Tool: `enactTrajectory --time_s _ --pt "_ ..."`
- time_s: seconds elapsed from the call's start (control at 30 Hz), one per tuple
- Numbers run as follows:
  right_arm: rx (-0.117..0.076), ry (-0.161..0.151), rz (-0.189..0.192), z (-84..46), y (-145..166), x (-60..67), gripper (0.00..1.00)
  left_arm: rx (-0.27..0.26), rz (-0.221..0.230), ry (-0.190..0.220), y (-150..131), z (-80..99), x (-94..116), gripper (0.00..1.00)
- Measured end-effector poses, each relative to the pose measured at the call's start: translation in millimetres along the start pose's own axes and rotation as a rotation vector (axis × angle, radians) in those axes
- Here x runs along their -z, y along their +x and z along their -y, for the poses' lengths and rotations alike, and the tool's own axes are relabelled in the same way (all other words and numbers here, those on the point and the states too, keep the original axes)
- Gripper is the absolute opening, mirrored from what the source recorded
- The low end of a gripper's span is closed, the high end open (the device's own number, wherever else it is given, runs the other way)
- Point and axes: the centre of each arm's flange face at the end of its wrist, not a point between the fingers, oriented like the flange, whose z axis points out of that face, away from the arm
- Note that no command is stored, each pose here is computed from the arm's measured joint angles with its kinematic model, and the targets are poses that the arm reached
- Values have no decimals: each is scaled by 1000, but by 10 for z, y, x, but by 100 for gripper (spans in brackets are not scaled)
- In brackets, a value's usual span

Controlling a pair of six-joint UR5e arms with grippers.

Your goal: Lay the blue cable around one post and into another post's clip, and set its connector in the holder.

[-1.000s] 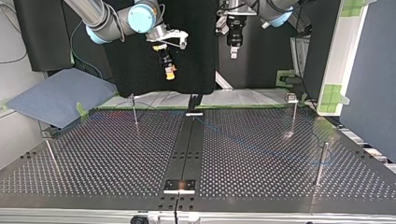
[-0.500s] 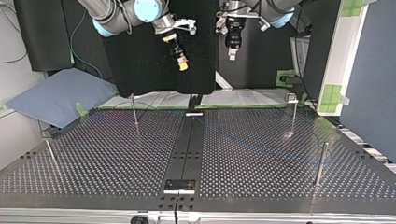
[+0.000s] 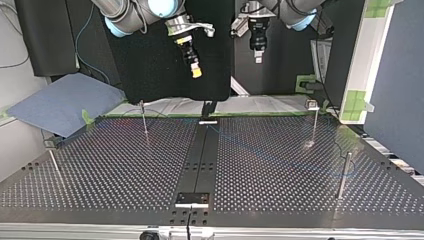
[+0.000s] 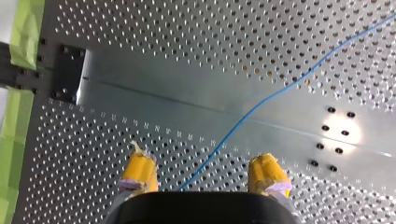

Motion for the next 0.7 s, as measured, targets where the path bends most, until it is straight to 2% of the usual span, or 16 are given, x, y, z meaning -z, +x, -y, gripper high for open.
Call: enactTrajectory --time_s 0.23,0.7 --pt "-4 -47 3 -36 0 1 100 2 5 -22 -4 -22 -2 100" --pt "-1 -47 1 -6 4 8 100 18 25 -15 -21 5 -14 100"
